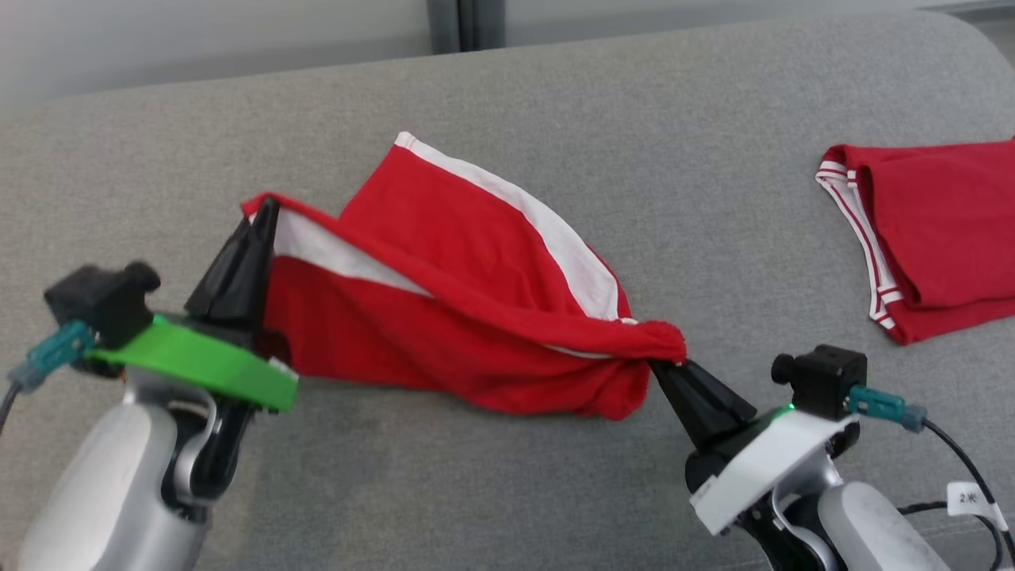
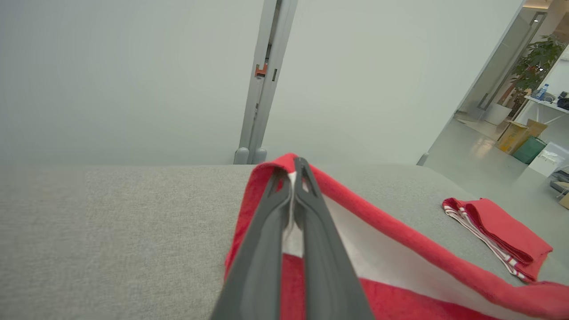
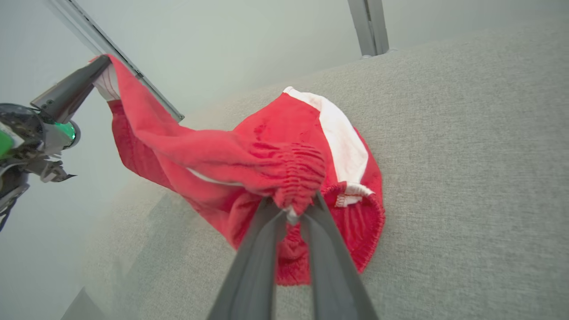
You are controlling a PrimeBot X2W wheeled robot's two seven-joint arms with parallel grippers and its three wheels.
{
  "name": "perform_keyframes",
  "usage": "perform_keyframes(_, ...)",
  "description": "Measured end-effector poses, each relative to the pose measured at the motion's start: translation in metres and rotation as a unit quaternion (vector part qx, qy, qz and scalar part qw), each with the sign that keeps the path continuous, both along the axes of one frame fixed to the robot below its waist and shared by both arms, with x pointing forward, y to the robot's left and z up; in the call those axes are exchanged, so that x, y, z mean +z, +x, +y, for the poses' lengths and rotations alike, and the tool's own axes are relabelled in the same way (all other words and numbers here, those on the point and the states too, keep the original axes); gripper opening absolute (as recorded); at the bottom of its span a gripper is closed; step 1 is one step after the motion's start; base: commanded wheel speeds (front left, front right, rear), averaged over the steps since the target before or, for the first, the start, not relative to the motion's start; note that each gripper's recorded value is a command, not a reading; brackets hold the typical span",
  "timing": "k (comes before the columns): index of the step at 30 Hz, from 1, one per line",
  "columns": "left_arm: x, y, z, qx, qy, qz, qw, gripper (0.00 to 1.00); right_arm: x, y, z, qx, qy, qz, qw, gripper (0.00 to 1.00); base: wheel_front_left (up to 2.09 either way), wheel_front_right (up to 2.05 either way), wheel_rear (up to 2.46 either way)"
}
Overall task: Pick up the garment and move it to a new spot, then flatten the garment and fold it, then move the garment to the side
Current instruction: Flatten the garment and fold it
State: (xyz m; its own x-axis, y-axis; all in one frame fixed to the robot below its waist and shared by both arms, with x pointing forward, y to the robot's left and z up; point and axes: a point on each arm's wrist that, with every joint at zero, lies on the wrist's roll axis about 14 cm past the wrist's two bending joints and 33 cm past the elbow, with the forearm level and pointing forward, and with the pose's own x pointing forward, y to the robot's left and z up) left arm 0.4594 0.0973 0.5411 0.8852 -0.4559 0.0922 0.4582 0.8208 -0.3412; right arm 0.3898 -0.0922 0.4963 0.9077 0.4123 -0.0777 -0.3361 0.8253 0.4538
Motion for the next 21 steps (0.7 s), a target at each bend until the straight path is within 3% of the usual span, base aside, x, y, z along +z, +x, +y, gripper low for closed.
perform_keyframes(11, -0.059, 0.095, -0.052, -0.045, 0.065, 0.068, 0.995, 0.0, -0.041, 0.041, -0.02, -0.067, 0.014, 0.042, 0.997, 0.0, 0.0, 0.0, 0.0)
perform_keyframes(20, -0.113, 0.122, -0.088, -0.072, 0.096, 0.117, 0.986, 0.0, -0.07, 0.052, -0.035, -0.102, 0.01, 0.068, 0.992, 0.0, 0.0, 0.0, 0.0)
perform_keyframes(21, -0.118, 0.123, -0.092, -0.077, 0.102, 0.121, 0.984, 0.0, -0.072, 0.052, -0.037, -0.105, 0.009, 0.069, 0.992, 0.05, 0.0, 0.0, 0.0)
